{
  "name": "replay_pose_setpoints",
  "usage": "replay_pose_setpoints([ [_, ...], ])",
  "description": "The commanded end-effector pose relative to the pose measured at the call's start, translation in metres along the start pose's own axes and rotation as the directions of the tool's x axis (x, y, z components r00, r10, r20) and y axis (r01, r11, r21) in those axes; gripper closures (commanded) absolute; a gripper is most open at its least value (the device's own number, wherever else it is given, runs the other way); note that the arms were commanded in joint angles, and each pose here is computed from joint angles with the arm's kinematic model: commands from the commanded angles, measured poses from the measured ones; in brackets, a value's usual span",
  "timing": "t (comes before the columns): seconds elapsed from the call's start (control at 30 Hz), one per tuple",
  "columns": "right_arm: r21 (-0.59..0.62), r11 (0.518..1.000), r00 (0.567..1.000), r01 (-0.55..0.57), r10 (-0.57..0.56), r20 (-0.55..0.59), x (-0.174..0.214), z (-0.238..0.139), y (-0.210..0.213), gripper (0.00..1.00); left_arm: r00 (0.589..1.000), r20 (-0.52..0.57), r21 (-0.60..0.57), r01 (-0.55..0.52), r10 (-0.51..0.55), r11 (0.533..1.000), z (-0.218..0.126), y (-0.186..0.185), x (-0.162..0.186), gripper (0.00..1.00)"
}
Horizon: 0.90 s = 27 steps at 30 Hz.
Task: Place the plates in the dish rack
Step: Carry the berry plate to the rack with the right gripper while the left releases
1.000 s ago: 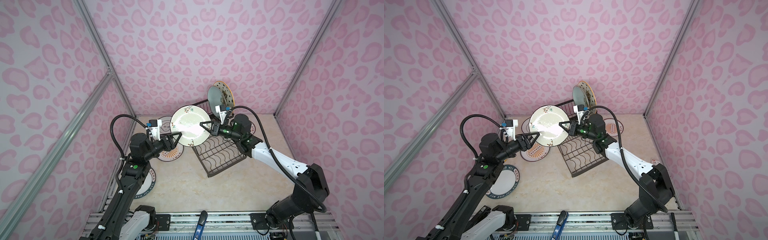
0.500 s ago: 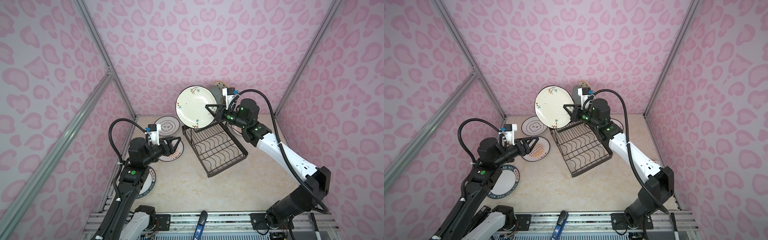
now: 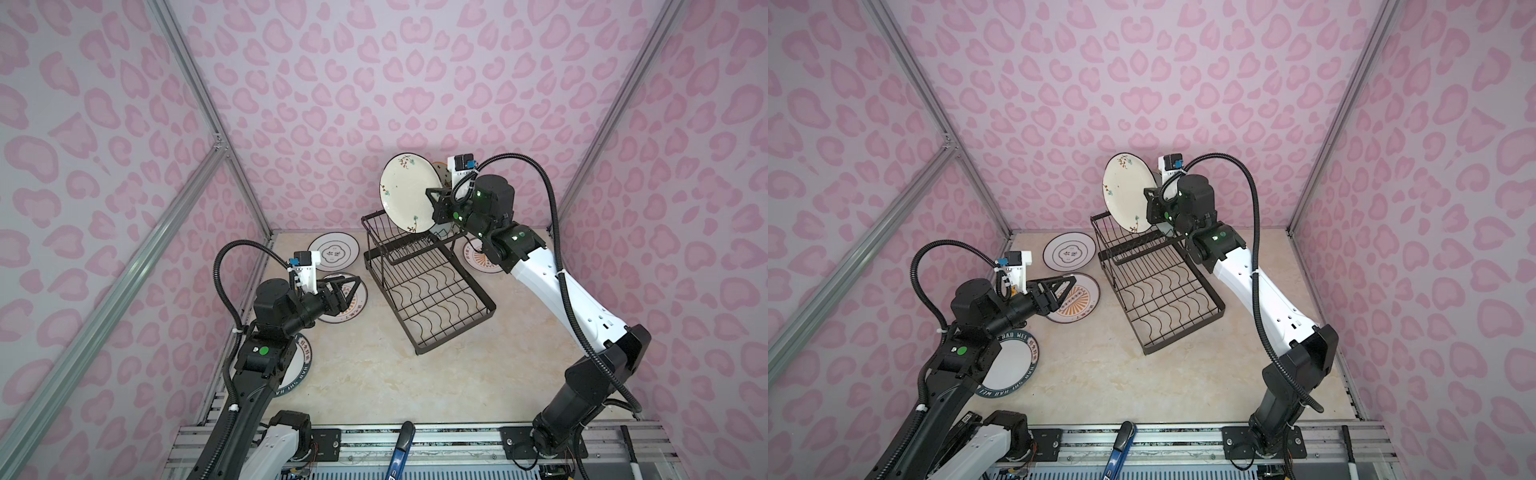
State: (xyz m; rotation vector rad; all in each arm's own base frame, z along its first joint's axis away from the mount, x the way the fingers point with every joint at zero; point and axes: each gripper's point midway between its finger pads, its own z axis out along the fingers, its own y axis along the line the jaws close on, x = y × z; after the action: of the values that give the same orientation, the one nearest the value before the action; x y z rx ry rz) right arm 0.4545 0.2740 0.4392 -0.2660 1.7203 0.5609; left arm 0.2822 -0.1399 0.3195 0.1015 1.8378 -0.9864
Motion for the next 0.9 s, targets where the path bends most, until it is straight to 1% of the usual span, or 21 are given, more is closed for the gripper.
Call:
replay_pose_setpoints([
  [0.0, 0.113, 0.991, 0.994, 0.068, -0.077, 0.075, -0.020, 0.002, -0.017, 1.00, 1.000, 0.007, -0.003, -0.022, 0.022, 1.000, -0.001, -0.001, -0.004, 0.33],
  [0.23, 0.227, 0.963, 0.987, 0.143, -0.156, 0.039, -0.016, 0.016, -0.037, 1.00, 1.000, 0.003, 0.001, -0.024, 0.024, 1.000, 0.001, -0.003, -0.007, 0.33],
  [0.43, 0.297, 0.935, 0.978, 0.193, -0.207, 0.014, -0.013, 0.025, -0.050, 1.00, 1.000, -0.001, 0.000, -0.023, 0.023, 1.000, 0.002, -0.003, -0.008, 0.33],
  [0.67, 0.346, 0.911, 0.972, 0.222, -0.235, -0.006, -0.010, 0.034, -0.059, 1.00, 1.000, -0.005, 0.000, -0.024, 0.024, 1.000, 0.004, -0.003, -0.009, 0.33],
  [0.87, 0.355, 0.904, 0.969, 0.238, -0.248, -0.018, -0.005, 0.041, -0.062, 1.00, 1.000, -0.005, -0.003, -0.025, 0.025, 1.000, 0.004, -0.003, -0.010, 0.33],
])
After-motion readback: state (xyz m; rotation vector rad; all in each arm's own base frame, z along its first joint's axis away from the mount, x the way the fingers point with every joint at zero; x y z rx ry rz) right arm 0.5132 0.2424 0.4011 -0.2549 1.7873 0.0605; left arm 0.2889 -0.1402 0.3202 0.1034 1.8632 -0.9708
